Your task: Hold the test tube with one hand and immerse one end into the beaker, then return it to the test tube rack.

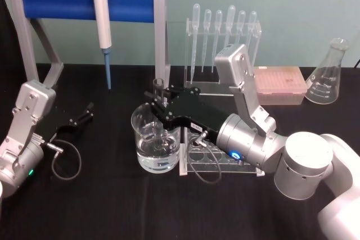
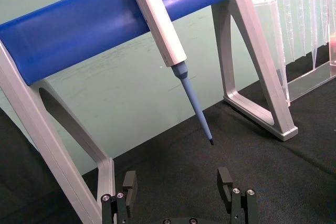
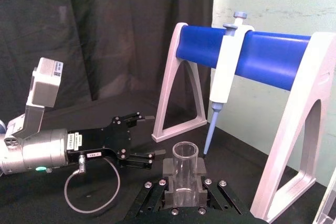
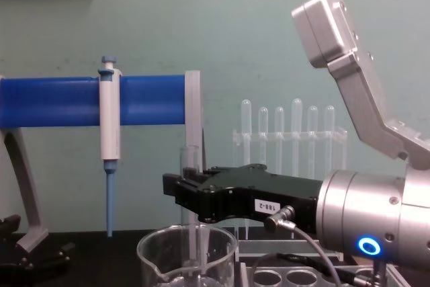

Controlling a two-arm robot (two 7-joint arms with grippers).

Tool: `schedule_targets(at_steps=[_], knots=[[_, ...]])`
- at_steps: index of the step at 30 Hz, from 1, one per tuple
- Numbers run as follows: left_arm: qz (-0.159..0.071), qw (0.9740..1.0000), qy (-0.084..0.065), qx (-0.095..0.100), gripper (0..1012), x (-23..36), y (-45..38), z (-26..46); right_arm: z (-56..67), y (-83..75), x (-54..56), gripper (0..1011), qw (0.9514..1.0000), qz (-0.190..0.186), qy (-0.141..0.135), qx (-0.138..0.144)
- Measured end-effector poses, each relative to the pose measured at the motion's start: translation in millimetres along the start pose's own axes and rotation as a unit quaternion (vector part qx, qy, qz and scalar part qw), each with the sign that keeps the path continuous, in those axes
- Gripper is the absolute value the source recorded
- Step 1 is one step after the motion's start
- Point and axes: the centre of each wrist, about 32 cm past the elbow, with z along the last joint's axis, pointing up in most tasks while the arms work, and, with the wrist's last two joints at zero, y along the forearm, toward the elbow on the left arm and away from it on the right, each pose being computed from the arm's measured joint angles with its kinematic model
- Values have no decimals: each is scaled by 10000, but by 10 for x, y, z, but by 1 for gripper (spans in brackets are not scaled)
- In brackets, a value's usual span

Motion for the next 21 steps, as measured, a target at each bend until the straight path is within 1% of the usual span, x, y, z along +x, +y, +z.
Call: schedule_targets(at_steps=[8,21], knots=[[0,10000,1,0,1000,0,0,0,-37,-13,-2,224,10000,-28,47,26],[0,10000,0,0,1000,0,0,0,-31,-13,1,225,10000,-26,42,24]])
